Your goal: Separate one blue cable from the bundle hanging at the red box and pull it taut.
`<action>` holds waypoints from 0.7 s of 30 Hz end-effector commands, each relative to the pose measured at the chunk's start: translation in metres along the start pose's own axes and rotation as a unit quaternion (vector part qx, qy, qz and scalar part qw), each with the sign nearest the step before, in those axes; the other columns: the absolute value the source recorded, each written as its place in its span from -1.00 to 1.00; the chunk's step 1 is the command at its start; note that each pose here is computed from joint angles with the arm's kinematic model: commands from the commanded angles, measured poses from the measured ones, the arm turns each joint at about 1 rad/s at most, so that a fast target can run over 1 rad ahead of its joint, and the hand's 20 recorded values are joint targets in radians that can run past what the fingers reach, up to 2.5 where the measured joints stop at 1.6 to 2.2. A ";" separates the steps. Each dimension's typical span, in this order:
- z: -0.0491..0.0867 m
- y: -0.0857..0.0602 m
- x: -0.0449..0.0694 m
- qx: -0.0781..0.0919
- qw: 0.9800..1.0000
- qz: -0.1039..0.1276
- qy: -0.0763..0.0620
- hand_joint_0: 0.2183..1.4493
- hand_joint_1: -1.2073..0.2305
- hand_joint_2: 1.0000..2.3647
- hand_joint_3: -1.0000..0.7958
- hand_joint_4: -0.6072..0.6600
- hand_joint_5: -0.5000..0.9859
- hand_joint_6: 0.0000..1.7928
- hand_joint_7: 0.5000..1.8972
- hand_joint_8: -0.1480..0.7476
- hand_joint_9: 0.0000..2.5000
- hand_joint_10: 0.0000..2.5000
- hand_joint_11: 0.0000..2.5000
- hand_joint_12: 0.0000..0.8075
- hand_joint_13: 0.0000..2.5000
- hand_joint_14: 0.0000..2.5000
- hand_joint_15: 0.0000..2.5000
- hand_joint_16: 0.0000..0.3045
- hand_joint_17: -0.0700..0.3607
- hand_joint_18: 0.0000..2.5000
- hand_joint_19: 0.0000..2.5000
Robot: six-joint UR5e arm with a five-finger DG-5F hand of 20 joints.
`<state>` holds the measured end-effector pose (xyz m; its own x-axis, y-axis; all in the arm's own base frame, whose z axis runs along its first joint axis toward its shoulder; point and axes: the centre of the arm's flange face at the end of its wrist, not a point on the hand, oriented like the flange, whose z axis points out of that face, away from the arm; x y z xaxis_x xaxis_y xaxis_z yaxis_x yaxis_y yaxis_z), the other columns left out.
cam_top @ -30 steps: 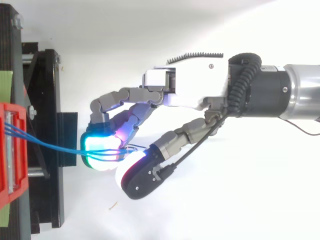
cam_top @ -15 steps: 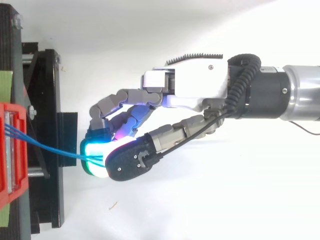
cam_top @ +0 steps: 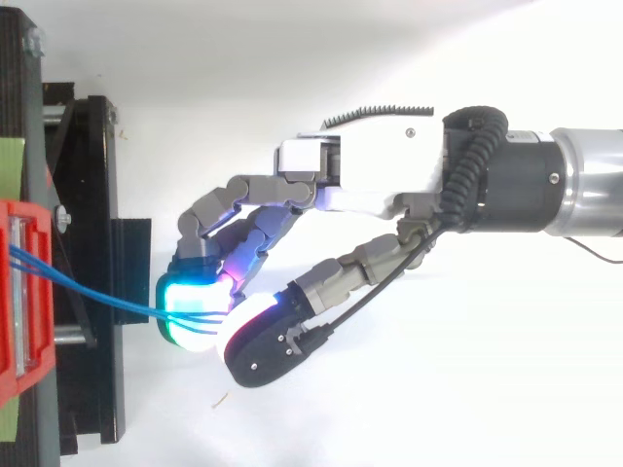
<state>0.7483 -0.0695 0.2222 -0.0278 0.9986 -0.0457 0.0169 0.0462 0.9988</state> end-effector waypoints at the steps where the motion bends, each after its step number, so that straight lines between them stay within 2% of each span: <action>1: 0.000 0.000 0.000 0.000 1.000 0.000 0.000 -0.42 -0.24 -0.99 -0.37 0.25 -0.54 -0.14 -0.19 0.00 -0.37 -0.99 -0.59 -0.15 -0.59 -0.99 -0.79 -0.71 -0.21 -0.49 -0.67; 6: 0.000 0.000 0.000 0.000 1.000 0.000 -0.001 -0.41 -0.26 -1.00 -0.44 0.23 -0.53 -0.12 -0.16 0.01 -0.34 -0.99 -0.57 -0.15 -0.57 -0.99 -0.79 -0.71 -0.22 -0.46 -0.66; 10: 0.000 0.000 0.000 0.000 1.000 0.000 -0.001 -0.34 -0.40 -0.99 -0.32 0.19 -0.55 -0.07 -0.12 0.01 -0.34 -0.99 -0.55 -0.15 -0.56 -0.99 -0.80 -0.72 -0.22 -0.44 -0.68; 14: 0.000 0.000 0.000 0.000 1.000 0.000 0.000 -0.29 -0.50 -0.98 -0.17 0.05 -0.57 -0.03 0.14 0.01 -0.36 -0.99 -0.51 -0.15 -0.56 -0.99 -0.79 -0.71 -0.22 -0.44 -0.71; 17: 0.000 0.000 0.000 0.000 1.000 0.000 0.000 -0.25 -0.55 -0.98 -0.17 0.03 -0.59 0.01 -0.03 0.01 -0.36 -0.99 -0.49 -0.14 -0.56 -0.99 -0.80 -0.71 -0.22 -0.42 -0.72; 21: 0.000 0.000 0.001 0.000 1.000 0.000 0.000 -0.14 -0.62 -0.98 -0.25 0.03 -0.59 0.02 -0.05 0.00 -0.36 -0.99 -0.49 -0.15 -0.55 -0.99 -0.81 -0.71 -0.22 -0.41 -0.74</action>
<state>0.7484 -0.0689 0.2220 -0.0267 0.9986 -0.0458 0.0173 0.0462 0.9988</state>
